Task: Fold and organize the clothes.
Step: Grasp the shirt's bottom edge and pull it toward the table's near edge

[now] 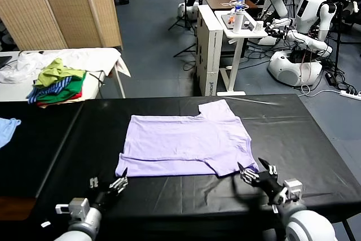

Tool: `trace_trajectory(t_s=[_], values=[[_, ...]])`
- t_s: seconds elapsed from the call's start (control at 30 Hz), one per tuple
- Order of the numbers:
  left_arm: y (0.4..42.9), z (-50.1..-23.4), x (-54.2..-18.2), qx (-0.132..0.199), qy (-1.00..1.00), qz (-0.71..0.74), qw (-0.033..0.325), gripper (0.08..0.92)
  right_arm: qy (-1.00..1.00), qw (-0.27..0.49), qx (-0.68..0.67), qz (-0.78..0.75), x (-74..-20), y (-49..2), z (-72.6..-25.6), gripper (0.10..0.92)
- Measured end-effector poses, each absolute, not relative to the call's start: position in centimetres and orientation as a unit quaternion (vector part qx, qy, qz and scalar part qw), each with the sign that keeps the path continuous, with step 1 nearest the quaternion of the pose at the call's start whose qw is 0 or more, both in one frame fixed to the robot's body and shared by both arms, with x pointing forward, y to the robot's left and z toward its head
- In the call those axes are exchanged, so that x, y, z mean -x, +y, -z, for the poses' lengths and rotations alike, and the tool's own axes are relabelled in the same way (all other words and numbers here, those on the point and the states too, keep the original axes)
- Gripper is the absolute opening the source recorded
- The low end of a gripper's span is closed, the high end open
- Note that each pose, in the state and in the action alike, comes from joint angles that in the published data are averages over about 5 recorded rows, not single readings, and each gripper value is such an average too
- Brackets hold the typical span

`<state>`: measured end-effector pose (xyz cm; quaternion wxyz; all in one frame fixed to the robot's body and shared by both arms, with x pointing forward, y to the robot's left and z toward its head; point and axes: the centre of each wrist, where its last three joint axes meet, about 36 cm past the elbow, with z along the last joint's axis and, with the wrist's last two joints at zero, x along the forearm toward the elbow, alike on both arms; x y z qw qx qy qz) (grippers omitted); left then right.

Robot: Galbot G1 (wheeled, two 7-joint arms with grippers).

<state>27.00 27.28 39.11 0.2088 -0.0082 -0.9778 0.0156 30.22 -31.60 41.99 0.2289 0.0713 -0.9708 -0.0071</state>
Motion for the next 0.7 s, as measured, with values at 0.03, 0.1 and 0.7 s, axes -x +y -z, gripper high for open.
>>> trace_trajectory(t_s=[0.03,0.1,0.7], values=[[27.30,-39.06,-26.96,0.008,-0.978,-0.016,0.210,0.907,-0.971,0.230,-0.071,0.007,-30.22,-31.65,-41.91,0.698],[27.33,-39.00,-26.92,0.007,-0.977,-0.016,0.211,0.904,-0.970,0.232,-0.069,0.008,-30.23,-31.76,-41.75,0.639],[27.30,-39.13,-26.66,0.014,-0.977,-0.018,0.211,0.141,-0.967,0.246,-0.067,0.001,-29.86,-31.29,-41.98,0.140]])
